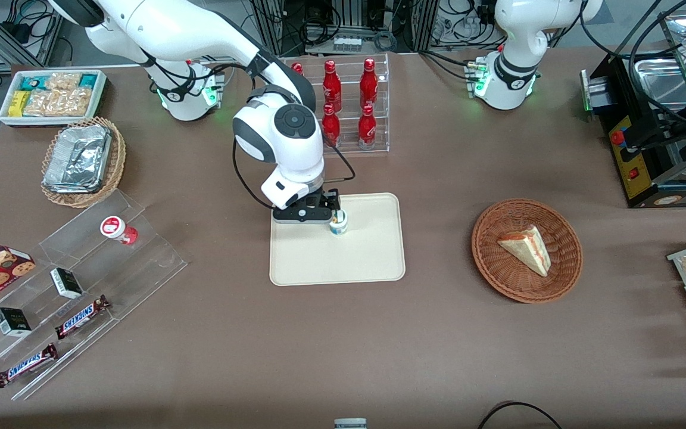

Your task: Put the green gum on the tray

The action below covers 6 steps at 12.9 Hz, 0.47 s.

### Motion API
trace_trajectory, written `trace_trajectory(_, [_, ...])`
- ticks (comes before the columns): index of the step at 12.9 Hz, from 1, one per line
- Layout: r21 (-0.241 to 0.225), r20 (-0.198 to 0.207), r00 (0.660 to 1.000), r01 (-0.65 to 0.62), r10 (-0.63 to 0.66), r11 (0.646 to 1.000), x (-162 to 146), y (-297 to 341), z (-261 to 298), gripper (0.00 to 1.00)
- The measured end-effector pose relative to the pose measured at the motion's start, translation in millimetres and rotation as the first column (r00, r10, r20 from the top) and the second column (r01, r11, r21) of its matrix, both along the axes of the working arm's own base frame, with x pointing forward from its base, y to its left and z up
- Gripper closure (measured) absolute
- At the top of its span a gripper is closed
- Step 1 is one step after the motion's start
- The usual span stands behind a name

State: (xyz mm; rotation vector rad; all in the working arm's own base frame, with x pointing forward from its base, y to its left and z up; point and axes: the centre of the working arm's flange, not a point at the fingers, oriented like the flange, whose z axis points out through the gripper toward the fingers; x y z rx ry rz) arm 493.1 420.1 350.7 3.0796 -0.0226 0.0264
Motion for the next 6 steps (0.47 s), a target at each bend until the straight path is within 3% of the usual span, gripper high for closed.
trace_trajectory(1, [-0.017,-0.091,0.996,0.010,-0.012,1.000,29.3,-66.8,41.7,0.00])
trace_trajectory(2, [-0.016,-0.130,0.991,0.038,-0.040,0.999,54.5,-160.9,100.1,0.00])
trace_trajectory(4, [0.035,-0.138,0.990,0.021,-0.016,0.999,52.6,-300.8,184.3,0.00])
trace_trajectory(6, [0.070,-0.147,0.989,-0.009,0.019,0.997,39.4,-355.5,203.5,0.00])
